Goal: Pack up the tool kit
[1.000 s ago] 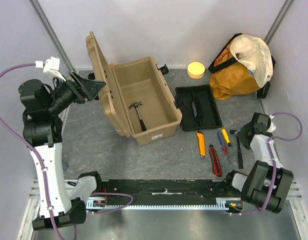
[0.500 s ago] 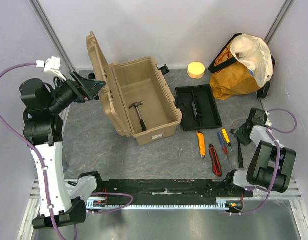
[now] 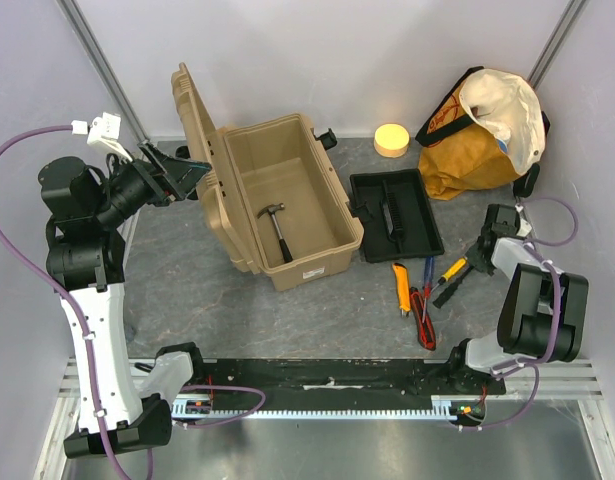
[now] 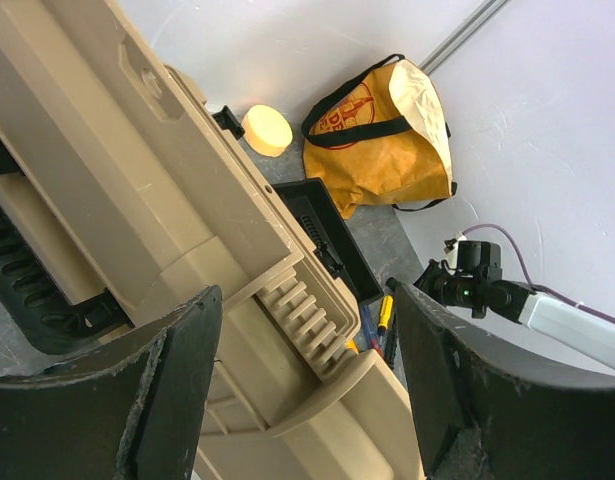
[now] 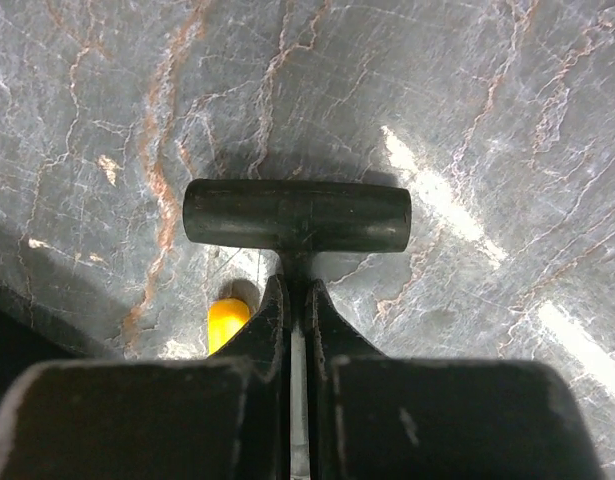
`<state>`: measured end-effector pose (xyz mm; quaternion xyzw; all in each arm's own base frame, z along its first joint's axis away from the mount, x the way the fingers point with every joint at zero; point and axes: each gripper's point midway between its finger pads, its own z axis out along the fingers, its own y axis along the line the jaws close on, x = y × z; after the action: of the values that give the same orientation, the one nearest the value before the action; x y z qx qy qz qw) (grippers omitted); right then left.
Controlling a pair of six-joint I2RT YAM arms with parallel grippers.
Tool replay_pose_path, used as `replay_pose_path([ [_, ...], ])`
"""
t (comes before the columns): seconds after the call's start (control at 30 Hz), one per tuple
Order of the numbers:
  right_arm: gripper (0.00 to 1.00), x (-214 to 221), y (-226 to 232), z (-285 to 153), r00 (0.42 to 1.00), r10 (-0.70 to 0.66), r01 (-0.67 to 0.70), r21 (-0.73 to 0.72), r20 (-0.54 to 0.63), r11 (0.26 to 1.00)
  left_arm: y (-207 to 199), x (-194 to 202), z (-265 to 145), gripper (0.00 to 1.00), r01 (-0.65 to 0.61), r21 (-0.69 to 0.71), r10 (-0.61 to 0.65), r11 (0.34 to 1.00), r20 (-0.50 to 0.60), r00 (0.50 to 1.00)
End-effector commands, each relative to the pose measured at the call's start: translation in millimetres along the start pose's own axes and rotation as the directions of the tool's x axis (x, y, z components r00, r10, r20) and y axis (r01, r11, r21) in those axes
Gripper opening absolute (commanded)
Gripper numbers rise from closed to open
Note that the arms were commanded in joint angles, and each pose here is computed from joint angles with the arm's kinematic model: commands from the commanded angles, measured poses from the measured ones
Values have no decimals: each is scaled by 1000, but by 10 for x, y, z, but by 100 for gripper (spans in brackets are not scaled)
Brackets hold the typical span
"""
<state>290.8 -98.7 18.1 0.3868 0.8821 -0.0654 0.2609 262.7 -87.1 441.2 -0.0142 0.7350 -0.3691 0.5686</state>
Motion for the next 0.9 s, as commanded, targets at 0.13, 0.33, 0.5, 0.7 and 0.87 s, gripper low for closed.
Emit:
replay_pose_path([
  [0.13, 0, -595, 259, -531, 966, -74, 68, 36, 248, 997, -44, -46, -13, 76, -60, 14, 60, 998, 14, 998],
  [0.33, 0, -922, 505, -1203, 920, -33, 59, -53, 391, 997, -44, -53, -19, 76, -61, 11, 60, 998, 18, 998],
  [0.5, 0, -1129, 980, -1938, 883, 25, 126, -288, 468, 949, -47, -51, -25, 76, -59, 10, 58, 998, 19, 998],
  [0.7, 0, -1028, 1792, -2792, 862, 34, 312, -582, 507, 751, -35, -54, -22, 76, -58, 5, 58, 998, 23, 998],
  [0.87, 0, -634, 2522, -3406, 817, -7, 484, -679, 577, 551, -23, -58, -7, 76, -55, 3, 55, 998, 23, 998],
])
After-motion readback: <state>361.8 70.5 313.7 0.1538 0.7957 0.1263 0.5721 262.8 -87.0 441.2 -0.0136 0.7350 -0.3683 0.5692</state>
